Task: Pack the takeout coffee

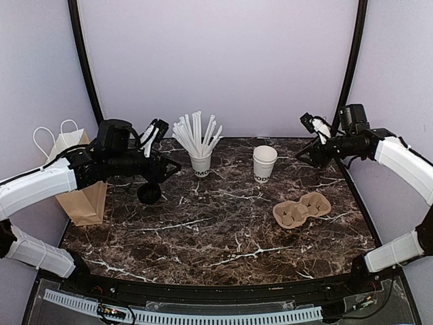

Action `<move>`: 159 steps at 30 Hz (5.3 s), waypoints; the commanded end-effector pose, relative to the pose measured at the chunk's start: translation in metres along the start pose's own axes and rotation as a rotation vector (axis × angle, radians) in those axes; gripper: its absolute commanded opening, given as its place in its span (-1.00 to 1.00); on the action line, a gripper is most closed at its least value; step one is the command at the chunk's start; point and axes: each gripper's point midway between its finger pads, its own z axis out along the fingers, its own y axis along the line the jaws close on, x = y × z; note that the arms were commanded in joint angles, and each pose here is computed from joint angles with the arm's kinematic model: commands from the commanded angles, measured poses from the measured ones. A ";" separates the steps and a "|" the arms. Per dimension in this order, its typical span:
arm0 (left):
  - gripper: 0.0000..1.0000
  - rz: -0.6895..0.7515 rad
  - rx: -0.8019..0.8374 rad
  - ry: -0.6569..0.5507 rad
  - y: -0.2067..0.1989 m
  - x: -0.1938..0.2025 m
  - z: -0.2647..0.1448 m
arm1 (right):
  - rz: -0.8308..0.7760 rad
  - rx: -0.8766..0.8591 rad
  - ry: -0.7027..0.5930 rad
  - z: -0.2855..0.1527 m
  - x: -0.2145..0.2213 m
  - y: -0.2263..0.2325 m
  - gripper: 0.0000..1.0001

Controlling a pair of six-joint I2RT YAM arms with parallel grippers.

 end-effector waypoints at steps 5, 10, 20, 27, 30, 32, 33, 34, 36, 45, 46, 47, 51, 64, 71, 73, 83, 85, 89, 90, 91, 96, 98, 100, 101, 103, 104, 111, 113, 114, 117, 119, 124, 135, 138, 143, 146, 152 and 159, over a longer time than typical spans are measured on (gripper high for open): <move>0.23 -0.006 0.137 0.158 -0.055 0.014 0.010 | -0.157 -0.013 0.022 0.016 -0.041 0.008 -0.07; 0.34 -0.025 0.159 0.178 -0.058 0.029 0.025 | -0.123 -0.018 0.027 0.039 -0.060 0.001 -0.29; 0.84 -0.173 0.218 0.191 -0.069 0.042 0.052 | -0.120 -0.070 0.277 0.111 -0.049 0.003 -0.13; 0.83 -0.179 0.240 0.210 -0.075 0.044 0.056 | -0.081 -0.048 0.355 0.141 -0.037 -0.008 -0.21; 0.82 -0.183 0.242 0.217 -0.076 0.046 0.058 | -0.072 -0.075 0.382 0.147 -0.032 -0.005 -0.25; 0.81 -0.184 0.241 0.220 -0.077 0.048 0.060 | -0.072 -0.090 0.387 0.148 -0.031 -0.002 -0.26; 0.81 -0.185 0.242 0.221 -0.077 0.049 0.060 | -0.077 -0.106 0.388 0.149 -0.030 0.002 -0.26; 0.81 -0.188 0.243 0.223 -0.077 0.051 0.061 | -0.082 -0.121 0.391 0.149 -0.029 0.005 -0.26; 0.80 -0.191 0.243 0.229 -0.077 0.053 0.063 | -0.089 -0.127 0.399 0.150 -0.026 0.008 -0.25; 0.79 -0.187 0.251 0.242 -0.082 0.055 0.066 | -0.098 -0.140 0.433 0.157 -0.017 0.010 -0.45; 0.79 -0.187 0.251 0.243 -0.082 0.055 0.066 | -0.099 -0.136 0.438 0.158 -0.016 0.008 -0.46; 0.78 -0.189 0.252 0.245 -0.082 0.056 0.066 | -0.101 -0.133 0.440 0.159 -0.015 0.008 -0.47; 0.77 -0.191 0.256 0.247 -0.084 0.056 0.066 | -0.102 -0.129 0.449 0.162 -0.013 0.006 -0.52; 0.77 -0.196 0.268 0.272 -0.090 0.063 0.071 | -0.106 -0.135 0.448 0.162 -0.014 0.008 -0.89; 0.76 -0.194 0.265 0.272 -0.091 0.063 0.072 | -0.115 -0.113 0.463 0.162 -0.013 0.007 -0.78; 0.76 -0.194 0.266 0.273 -0.091 0.064 0.073 | -0.120 -0.106 0.475 0.163 -0.010 0.006 -0.73; 0.75 -0.193 0.260 0.285 -0.091 0.069 0.074 | -0.121 -0.085 0.501 0.165 -0.004 0.006 -0.79; 0.75 -0.195 0.259 0.286 -0.091 0.069 0.074 | -0.120 -0.078 0.502 0.165 -0.004 0.005 -0.82; 0.76 -0.196 0.263 0.282 -0.092 0.069 0.074 | -0.116 -0.078 0.514 0.166 0.000 0.005 -0.83; 0.76 -0.195 0.263 0.280 -0.092 0.069 0.075 | -0.117 -0.075 0.517 0.166 0.001 0.005 -0.82; 0.75 -0.196 0.263 0.279 -0.092 0.068 0.075 | -0.119 -0.071 0.521 0.166 0.002 0.005 -0.82; 0.75 -0.198 0.264 0.278 -0.092 0.068 0.076 | -0.126 -0.062 0.530 0.166 0.004 0.004 -0.84; 0.75 -0.198 0.268 0.279 -0.092 0.068 0.075 | -0.127 -0.060 0.530 0.165 0.004 0.004 -0.89; 0.75 -0.200 0.267 0.274 -0.092 0.067 0.075 | -0.130 -0.057 0.530 0.166 0.003 0.004 -0.95; 0.75 -0.205 0.264 0.275 -0.092 0.068 0.075 | -0.131 -0.056 0.534 0.166 0.004 0.005 -0.99; 0.75 -0.213 0.257 0.266 -0.091 0.067 0.074 | -0.138 -0.048 0.538 0.165 0.004 0.005 -1.00; 0.75 -0.222 0.244 0.259 -0.089 0.065 0.074 | -0.143 -0.046 0.537 0.163 0.003 0.006 -1.00; 0.74 -0.325 0.173 0.211 -0.078 0.053 0.079 | -0.233 -0.061 0.445 0.142 -0.029 0.045 -1.00; 0.74 -0.396 0.106 0.192 -0.068 0.053 0.082 | -0.261 -0.099 0.412 0.135 -0.038 0.067 -1.00; 0.74 -0.460 0.078 0.194 -0.063 0.056 0.083 | -0.272 -0.126 0.395 0.132 -0.042 0.079 -1.00; 0.71 -0.587 0.044 0.151 -0.056 0.056 0.088 | -0.316 -0.205 0.361 0.125 -0.048 0.116 -1.00; 0.69 -0.675 0.063 0.129 -0.058 0.058 0.091 | -0.370 -0.242 0.346 0.122 -0.049 0.143 -1.00; 0.67 -0.802 0.102 0.088 -0.060 0.060 0.097 | -0.427 -0.276 0.317 0.124 -0.051 0.178 -1.00; 0.61 -0.839 0.127 0.054 -0.062 0.049 0.108 | -0.384 -0.321 0.300 0.135 -0.050 0.193 -1.00; 0.59 -0.862 0.158 0.057 -0.068 0.045 0.113 | -0.369 -0.329 0.298 0.135 -0.050 0.195 -1.00; 0.57 -0.876 0.199 0.060 -0.074 0.043 0.122 | -0.361 -0.329 0.307 0.135 -0.046 0.196 -1.00; 0.56 -0.887 0.206 0.060 -0.074 0.043 0.123 | -0.359 -0.319 0.316 0.137 -0.041 0.194 -1.00; 0.59 -0.893 0.223 0.039 -0.075 0.037 0.115 | -0.351 -0.299 0.327 0.143 -0.037 0.190 -1.00; 0.59 -0.911 0.238 0.050 -0.078 0.038 0.120 | -0.336 -0.316 0.319 0.142 -0.042 0.194 -1.00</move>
